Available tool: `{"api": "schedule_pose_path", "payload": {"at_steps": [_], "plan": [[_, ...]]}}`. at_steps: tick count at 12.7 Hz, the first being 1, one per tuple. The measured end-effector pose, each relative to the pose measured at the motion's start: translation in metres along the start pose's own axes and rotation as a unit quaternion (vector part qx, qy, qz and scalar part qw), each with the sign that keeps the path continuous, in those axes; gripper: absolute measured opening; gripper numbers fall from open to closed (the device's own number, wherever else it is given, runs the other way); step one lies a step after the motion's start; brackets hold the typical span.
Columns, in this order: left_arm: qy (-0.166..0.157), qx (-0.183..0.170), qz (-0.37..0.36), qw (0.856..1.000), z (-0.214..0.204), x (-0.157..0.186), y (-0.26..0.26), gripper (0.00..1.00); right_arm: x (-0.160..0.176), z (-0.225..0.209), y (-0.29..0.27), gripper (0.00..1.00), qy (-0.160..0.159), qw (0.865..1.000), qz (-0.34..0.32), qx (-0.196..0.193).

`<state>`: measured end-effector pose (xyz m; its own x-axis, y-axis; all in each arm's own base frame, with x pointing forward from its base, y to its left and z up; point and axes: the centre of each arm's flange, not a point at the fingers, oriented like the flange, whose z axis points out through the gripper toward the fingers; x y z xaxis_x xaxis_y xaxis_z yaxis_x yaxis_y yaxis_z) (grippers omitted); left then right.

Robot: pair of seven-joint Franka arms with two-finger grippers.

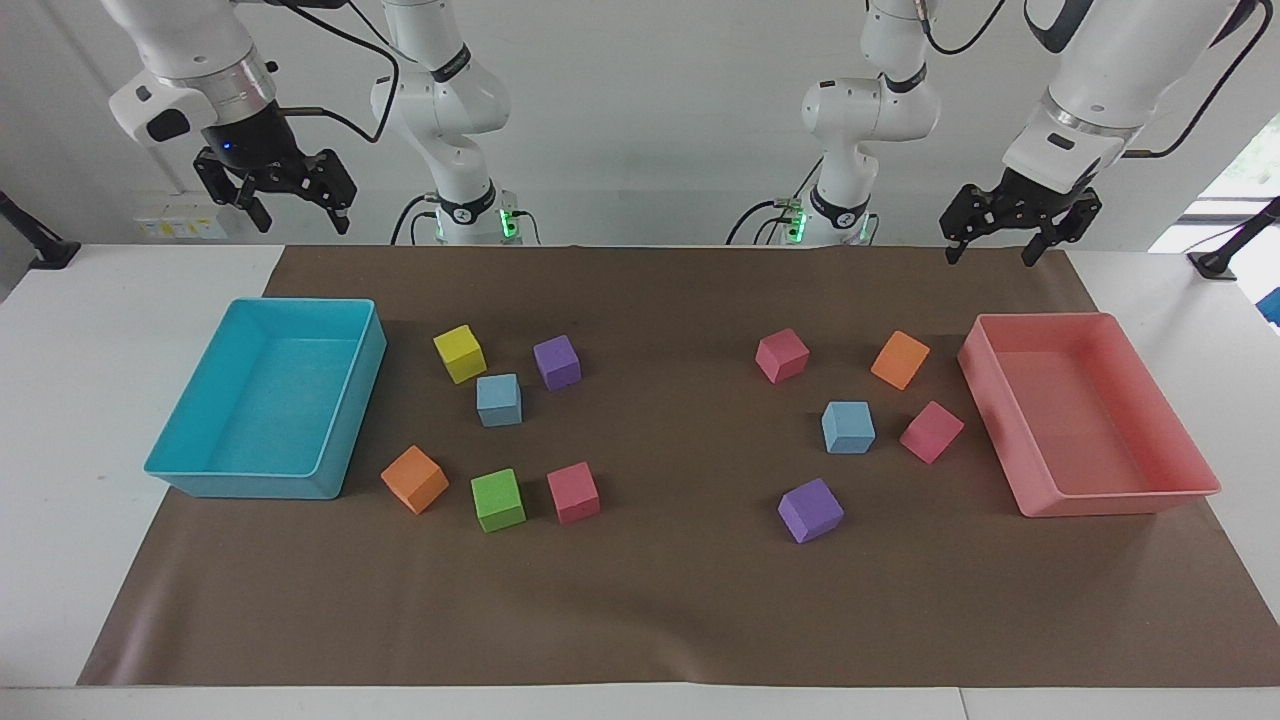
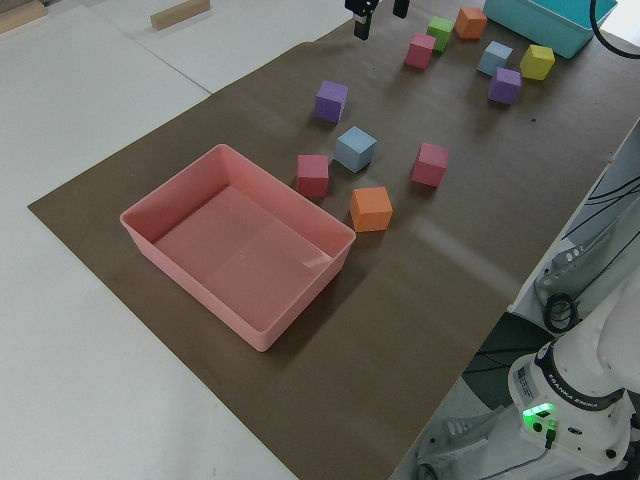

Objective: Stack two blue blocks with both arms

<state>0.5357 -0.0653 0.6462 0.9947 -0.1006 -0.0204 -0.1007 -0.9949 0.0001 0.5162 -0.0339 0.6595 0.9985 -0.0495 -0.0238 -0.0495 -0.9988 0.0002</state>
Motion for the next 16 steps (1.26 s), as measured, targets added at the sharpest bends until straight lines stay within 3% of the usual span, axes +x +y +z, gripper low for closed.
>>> {"api": "schedule_pose_path", "payload": {"at_steps": [7, 14, 16], "plan": [[0.000, 0.000, 0.001, 1.000, 0.000, 0.000, 0.001, 1.00, 0.001, 0.002, -0.001, 1.00, 0.000, 1.000, -0.001, 0.000], [0.000, 0.000, 0.000, 1.000, 0.000, 0.000, 0.000, 1.00, -0.005, 0.018, -0.037, 1.00, -0.009, 0.999, -0.036, -0.001], [0.000, 0.000, 0.000, 1.000, 0.000, 0.000, 0.000, 1.00, -0.005, 0.025, -0.040, 1.00, 0.002, 0.999, -0.039, 0.000]]}}
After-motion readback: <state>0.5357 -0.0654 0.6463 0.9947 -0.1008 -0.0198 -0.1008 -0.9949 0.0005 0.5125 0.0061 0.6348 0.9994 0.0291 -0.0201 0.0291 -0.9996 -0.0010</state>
